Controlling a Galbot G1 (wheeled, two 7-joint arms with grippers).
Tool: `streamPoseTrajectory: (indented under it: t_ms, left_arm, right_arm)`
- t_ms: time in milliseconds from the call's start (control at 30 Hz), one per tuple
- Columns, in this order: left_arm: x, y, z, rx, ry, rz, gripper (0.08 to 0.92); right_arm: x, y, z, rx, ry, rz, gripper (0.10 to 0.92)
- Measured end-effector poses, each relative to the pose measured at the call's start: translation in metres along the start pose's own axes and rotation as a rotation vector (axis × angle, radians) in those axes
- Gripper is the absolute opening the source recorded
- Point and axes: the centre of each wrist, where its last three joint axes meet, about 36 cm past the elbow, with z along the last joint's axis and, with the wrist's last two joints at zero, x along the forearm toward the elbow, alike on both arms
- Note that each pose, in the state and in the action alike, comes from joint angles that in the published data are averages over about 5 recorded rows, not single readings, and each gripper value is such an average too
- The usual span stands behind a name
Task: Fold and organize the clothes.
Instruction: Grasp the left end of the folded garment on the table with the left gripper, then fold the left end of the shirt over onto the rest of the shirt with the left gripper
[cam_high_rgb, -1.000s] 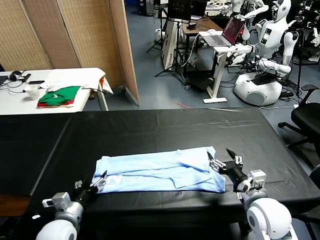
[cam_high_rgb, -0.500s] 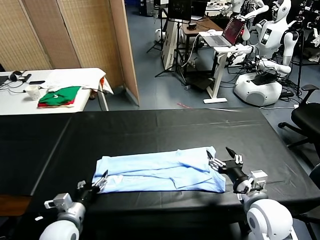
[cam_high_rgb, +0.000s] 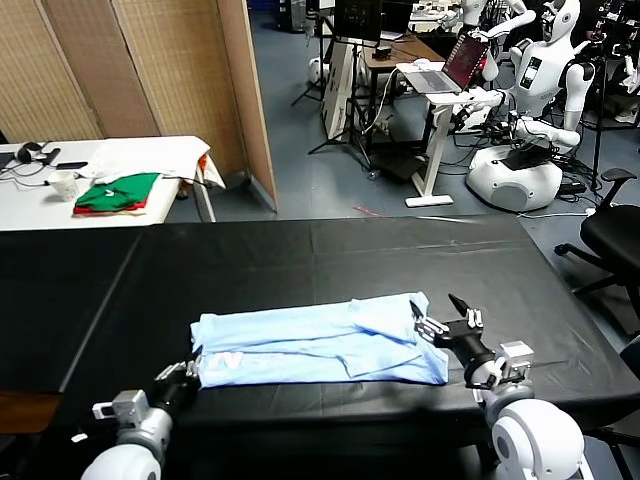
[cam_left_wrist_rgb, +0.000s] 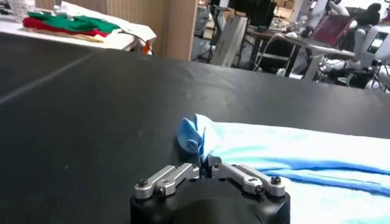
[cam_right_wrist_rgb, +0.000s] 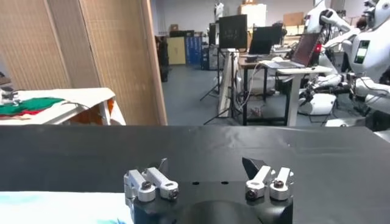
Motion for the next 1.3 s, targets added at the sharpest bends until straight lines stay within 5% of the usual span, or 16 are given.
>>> streamPoseTrajectory:
  t_ms: [167, 533, 800, 1000, 1300]
  left_arm:
    - [0.0, 0.002, -0.004, -0.075, -0.004, -0.038, 0.185]
    - [0.013, 0.038, -0.015, -0.45, -0.087, -0.205, 0.185]
    - [0.019, 0.068, -0.036, -0.575, -0.115, -0.257, 0.185]
    - [0.021, 0.045, -0.045, -0.459, -0.105, -0.184, 0.185]
    - [0.024, -0.042, -0.048, -0.163, -0.106, 0.055, 0.185]
  right_arm:
    - [0.001, 0.0, 0.001, -0.001, 0.002, 0.005, 0.907]
    - [-0.001, 0.003, 0.004, -0.012, 0.005, 0.01, 0.907]
    - [-0.003, 0.01, 0.01, -0.022, 0.014, 0.007, 0.907]
    - [0.0, 0.01, 0.018, -0.023, 0.022, 0.026, 0.907]
    - [0.006, 0.001, 0.026, -0.016, 0.043, 0.071, 0.907]
